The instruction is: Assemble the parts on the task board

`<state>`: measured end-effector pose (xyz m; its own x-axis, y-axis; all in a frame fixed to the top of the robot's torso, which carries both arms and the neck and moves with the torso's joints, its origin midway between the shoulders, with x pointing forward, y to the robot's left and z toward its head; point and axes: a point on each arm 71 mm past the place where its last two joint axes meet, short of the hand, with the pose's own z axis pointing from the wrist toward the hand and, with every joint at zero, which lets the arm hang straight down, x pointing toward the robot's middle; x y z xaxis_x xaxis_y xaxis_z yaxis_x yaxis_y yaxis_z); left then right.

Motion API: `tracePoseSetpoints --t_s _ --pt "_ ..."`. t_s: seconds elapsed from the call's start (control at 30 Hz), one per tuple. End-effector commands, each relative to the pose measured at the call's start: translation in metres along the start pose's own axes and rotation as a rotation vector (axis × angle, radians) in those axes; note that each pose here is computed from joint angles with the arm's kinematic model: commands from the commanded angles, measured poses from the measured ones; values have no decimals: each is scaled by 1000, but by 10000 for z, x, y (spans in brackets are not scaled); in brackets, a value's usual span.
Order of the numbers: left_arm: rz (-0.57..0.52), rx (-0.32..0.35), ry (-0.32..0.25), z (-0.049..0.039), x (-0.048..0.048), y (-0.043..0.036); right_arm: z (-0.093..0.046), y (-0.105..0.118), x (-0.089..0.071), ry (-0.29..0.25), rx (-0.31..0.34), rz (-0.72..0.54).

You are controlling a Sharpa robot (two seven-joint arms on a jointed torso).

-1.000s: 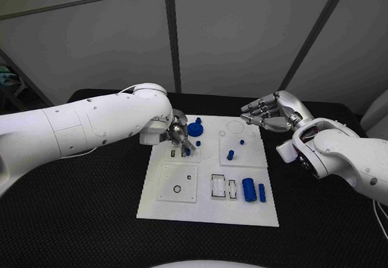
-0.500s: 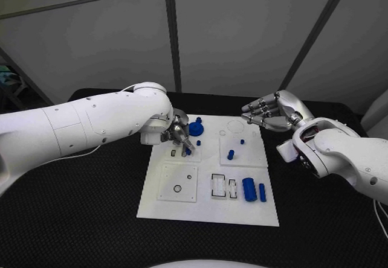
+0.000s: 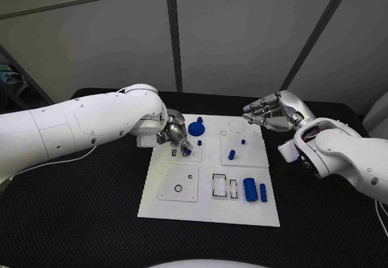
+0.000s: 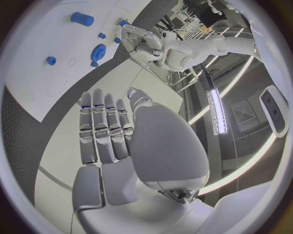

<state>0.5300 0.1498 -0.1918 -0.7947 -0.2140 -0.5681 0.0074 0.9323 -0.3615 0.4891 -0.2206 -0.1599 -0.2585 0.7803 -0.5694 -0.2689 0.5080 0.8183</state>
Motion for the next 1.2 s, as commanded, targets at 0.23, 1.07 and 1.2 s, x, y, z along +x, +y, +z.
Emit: tracePoseSetpoints --t_s 0.23,1.07,1.2 --pt "-142 41 -156 -106 -24 47 -2 3 -15 3 -6 -6" --pt "-39 -24 -276 -84 266 145 -17 -11 -47 0 -12 -30" --pt "-20 -31 -268 -78 284 140 -17 -12 -47 0 -12 -31"
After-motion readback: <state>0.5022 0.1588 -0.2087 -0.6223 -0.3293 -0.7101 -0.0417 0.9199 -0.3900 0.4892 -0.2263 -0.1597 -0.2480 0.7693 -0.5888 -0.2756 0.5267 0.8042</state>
